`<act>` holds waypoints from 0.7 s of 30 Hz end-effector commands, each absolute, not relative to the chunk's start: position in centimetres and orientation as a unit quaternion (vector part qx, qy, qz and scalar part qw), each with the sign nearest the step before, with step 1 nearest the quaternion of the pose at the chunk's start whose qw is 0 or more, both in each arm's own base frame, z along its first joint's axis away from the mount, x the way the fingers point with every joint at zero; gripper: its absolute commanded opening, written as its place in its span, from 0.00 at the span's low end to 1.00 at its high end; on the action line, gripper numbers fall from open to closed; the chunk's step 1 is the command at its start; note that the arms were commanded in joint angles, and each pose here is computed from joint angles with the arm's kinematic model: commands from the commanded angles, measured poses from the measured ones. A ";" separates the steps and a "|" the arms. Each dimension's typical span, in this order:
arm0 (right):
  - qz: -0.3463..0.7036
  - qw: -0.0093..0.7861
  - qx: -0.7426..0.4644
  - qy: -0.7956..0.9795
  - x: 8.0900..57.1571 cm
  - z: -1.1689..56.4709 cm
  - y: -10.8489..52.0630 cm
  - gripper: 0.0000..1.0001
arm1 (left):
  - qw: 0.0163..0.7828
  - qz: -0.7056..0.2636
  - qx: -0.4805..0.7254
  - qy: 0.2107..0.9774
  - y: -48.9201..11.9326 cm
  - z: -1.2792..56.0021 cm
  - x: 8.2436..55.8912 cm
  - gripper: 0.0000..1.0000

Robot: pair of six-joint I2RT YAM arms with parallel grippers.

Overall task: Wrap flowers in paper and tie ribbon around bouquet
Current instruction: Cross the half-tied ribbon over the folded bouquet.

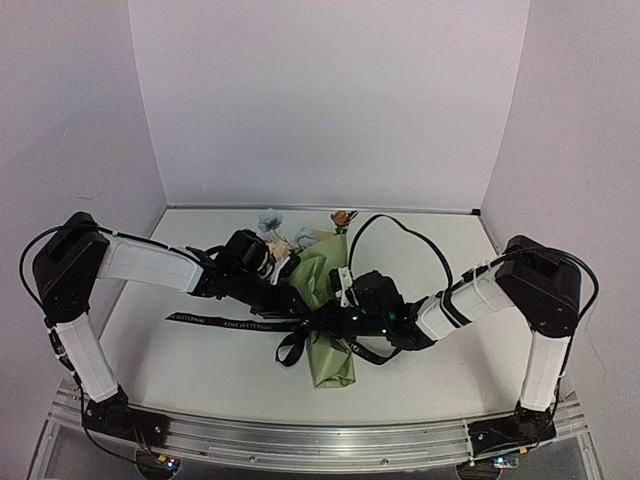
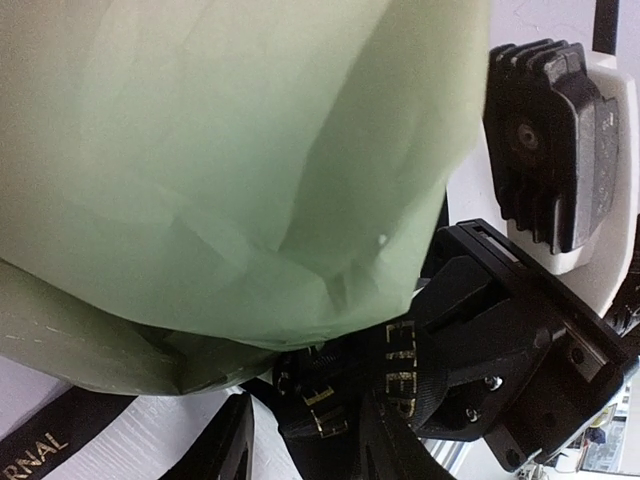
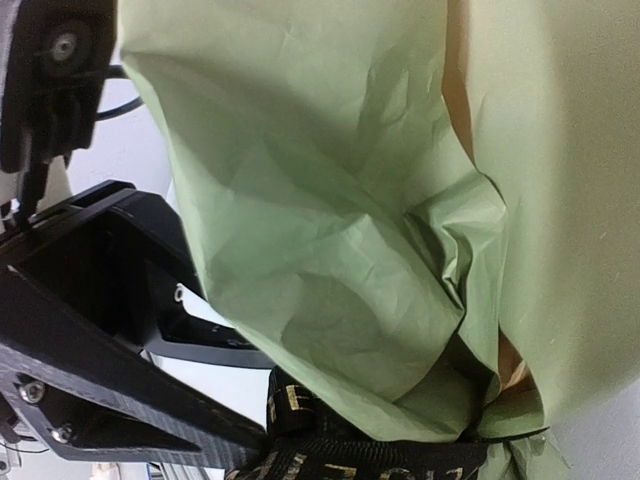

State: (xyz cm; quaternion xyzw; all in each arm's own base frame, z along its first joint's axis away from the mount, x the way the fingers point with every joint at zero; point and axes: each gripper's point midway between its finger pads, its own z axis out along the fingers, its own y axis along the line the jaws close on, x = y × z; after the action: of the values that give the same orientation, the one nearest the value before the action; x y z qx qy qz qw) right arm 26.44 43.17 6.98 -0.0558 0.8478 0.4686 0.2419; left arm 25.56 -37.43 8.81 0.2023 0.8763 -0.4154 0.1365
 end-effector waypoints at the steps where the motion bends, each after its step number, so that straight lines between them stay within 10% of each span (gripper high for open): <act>1: 0.491 0.256 -0.063 0.831 27.3 8.7 44.3 0.00 | 0.149 -0.445 0.202 0.860 -38.4 10.0 26.2 0.37; 21: 0.491 0.256 -0.064 0.830 27.2 9.0 43.6 0.02 | 0.152 -0.456 0.187 0.857 -38.3 10.6 26.1 0.01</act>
State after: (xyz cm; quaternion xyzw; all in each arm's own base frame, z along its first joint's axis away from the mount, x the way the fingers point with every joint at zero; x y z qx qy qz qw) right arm 26.67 43.15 7.11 -0.0569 0.8464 0.4733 0.2373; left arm 25.90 -38.17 9.74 0.1881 0.8651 -0.4441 0.1379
